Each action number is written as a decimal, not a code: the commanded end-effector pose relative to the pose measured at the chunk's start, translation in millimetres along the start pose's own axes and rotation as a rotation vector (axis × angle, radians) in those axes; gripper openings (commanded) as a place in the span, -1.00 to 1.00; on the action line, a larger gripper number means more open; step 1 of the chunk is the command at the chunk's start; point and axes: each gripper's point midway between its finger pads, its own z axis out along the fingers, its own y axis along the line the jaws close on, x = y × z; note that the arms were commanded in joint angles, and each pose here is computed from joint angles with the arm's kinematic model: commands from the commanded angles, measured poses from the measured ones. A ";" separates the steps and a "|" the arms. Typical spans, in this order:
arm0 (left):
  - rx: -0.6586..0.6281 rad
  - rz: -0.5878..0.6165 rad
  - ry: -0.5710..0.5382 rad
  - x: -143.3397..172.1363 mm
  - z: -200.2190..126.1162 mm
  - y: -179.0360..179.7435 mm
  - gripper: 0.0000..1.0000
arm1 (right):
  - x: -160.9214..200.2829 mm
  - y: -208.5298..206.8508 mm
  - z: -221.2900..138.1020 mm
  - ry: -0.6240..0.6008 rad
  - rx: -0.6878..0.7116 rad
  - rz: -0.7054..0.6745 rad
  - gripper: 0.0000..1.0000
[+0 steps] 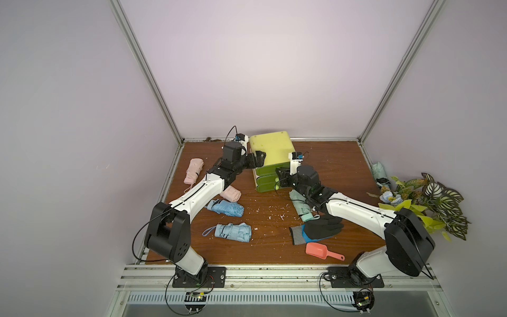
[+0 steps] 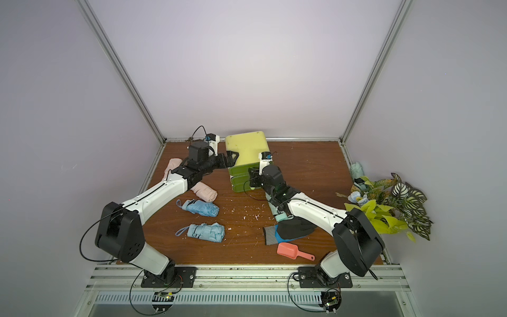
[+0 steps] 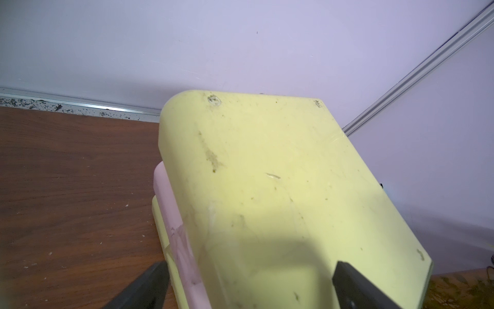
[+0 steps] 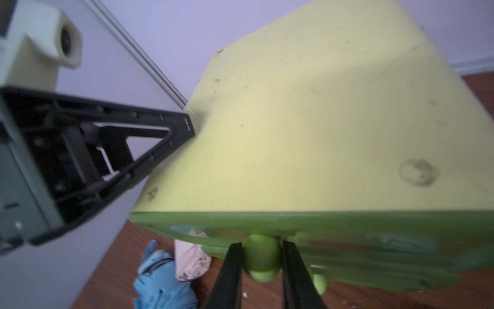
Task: Place the umbrella in the drawer by color
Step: Open the drawer in the storage box.
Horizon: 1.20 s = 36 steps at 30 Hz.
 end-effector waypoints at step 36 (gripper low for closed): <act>-0.056 0.004 -0.074 -36.5 26.8 10.4 0.99 | 70.2 60.5 -83.4 0.052 -0.147 0.052 -0.78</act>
